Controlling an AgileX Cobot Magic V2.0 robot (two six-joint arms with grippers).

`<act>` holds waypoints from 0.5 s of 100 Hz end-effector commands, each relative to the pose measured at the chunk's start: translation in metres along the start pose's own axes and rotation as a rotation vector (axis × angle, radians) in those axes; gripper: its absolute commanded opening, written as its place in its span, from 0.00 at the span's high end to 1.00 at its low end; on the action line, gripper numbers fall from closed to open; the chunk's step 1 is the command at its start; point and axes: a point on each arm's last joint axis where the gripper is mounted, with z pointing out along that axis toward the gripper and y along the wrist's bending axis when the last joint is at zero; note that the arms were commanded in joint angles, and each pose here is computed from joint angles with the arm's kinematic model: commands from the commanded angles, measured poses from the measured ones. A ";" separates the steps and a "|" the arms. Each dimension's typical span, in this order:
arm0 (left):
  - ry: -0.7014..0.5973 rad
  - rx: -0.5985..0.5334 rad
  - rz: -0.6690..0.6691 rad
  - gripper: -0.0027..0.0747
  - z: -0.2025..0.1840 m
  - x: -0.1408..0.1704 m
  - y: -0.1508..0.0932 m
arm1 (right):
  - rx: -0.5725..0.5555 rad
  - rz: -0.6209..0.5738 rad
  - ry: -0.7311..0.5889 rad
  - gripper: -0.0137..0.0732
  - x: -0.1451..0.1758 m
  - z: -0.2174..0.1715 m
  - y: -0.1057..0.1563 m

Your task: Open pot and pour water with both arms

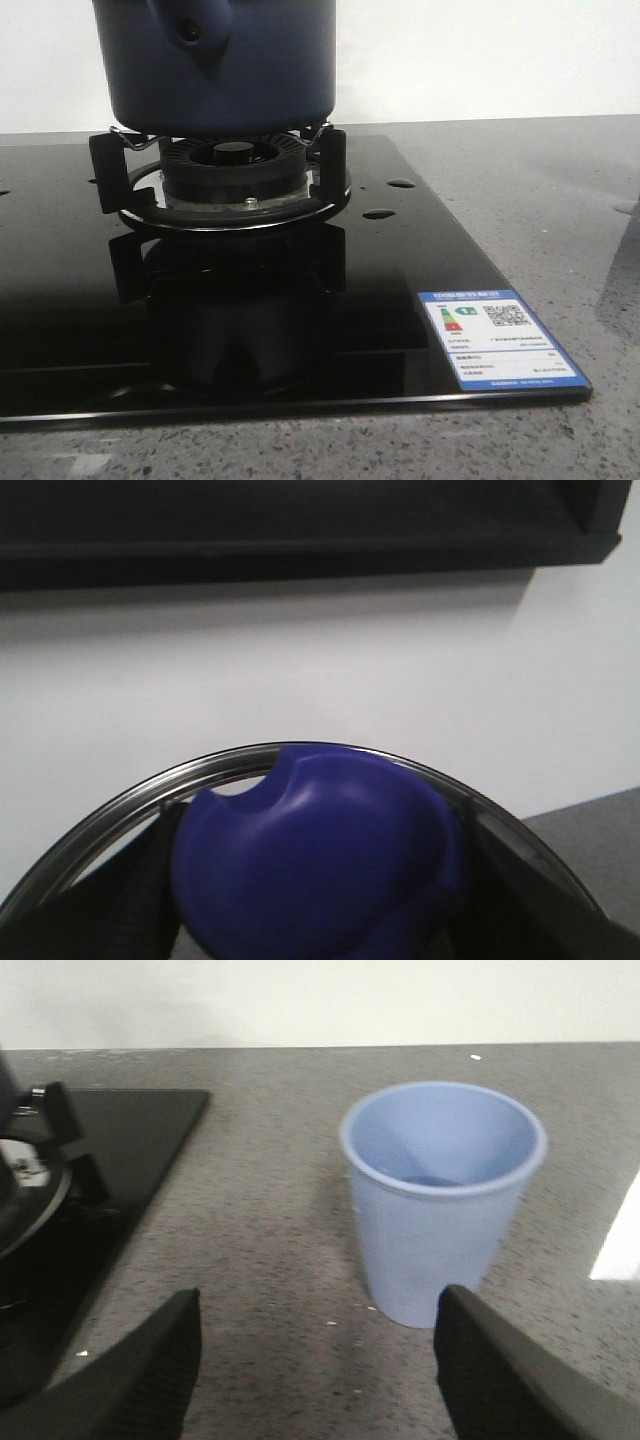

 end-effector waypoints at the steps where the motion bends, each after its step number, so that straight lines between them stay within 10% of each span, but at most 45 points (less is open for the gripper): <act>1: -0.162 -0.059 0.006 0.49 -0.024 -0.034 0.009 | 0.069 -0.006 -0.117 0.32 -0.009 0.004 -0.008; 50: -0.178 -0.078 0.011 0.49 -0.040 -0.042 0.014 | 0.166 -0.001 -0.048 0.14 0.009 0.073 -0.024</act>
